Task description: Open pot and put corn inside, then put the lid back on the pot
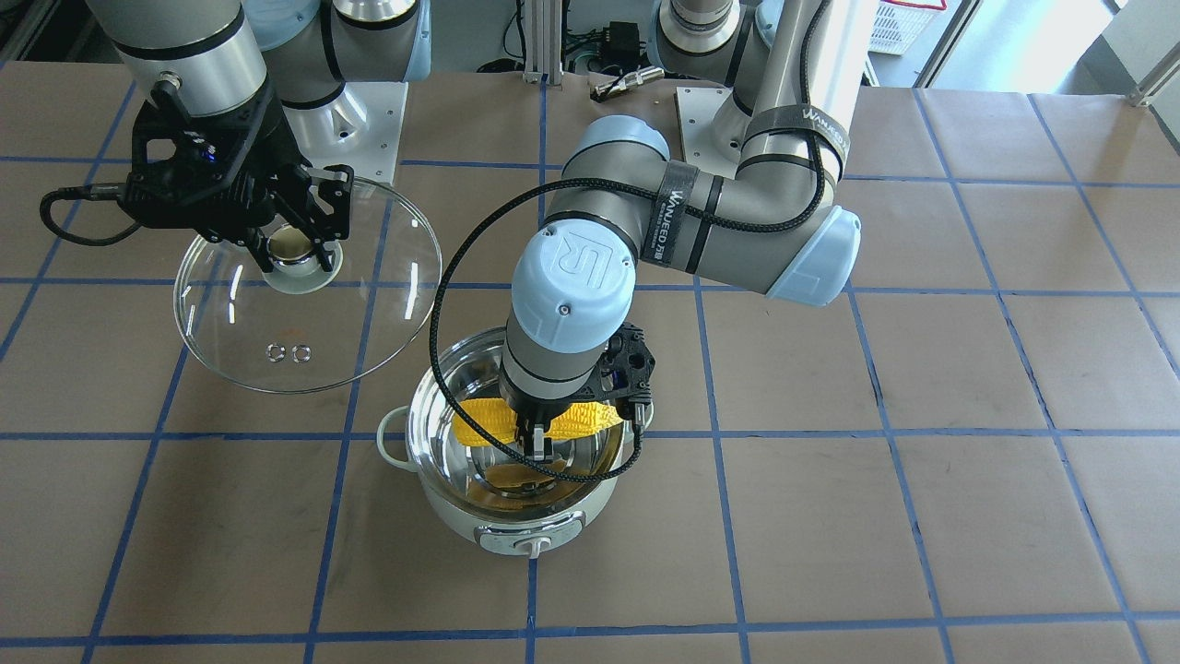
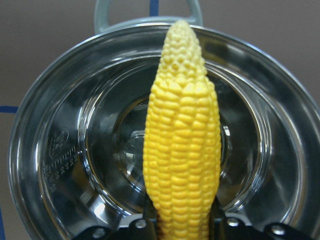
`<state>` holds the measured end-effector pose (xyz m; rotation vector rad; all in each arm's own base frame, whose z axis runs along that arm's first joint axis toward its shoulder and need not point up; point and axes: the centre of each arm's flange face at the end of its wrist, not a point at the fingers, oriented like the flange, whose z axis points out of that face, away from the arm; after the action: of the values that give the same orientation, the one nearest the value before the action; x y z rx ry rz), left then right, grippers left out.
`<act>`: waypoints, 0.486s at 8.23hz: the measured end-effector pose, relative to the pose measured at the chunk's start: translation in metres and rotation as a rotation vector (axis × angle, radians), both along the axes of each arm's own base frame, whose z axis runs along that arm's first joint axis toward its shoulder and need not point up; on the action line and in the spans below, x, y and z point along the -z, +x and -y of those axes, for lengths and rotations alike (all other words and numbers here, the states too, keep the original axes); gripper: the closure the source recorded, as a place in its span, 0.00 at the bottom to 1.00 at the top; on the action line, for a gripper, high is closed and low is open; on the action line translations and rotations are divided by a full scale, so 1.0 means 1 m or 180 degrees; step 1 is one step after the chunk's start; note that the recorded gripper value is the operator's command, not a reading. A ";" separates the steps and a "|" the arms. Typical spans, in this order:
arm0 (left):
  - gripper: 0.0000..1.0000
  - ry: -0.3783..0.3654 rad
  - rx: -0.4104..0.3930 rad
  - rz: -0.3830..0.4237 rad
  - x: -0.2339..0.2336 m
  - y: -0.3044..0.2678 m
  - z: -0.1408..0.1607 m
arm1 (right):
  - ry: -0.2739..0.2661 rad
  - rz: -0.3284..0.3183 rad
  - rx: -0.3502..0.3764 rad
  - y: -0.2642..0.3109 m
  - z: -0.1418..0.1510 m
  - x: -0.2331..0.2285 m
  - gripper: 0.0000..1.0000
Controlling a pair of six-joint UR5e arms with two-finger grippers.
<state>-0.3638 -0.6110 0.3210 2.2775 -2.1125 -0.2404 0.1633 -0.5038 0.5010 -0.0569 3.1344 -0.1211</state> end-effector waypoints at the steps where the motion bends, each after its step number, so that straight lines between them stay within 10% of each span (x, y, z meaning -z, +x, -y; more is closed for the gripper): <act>1: 1.00 0.0010 0.0008 0.0005 0.003 -0.002 0.000 | 0.0000 0.0000 0.0000 0.000 0.000 0.000 0.83; 2: 1.00 0.0016 0.0010 0.0008 0.004 -0.003 -0.001 | 0.0002 -0.0001 -0.0001 0.000 0.000 0.000 0.83; 4: 0.66 0.0031 0.0014 0.0011 0.008 -0.004 -0.001 | 0.0004 -0.0004 0.0000 0.000 0.000 0.000 0.83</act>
<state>-0.3682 -0.6102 0.3134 2.2806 -2.1229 -0.2475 0.1632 -0.5037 0.5008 -0.0568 3.1356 -0.1190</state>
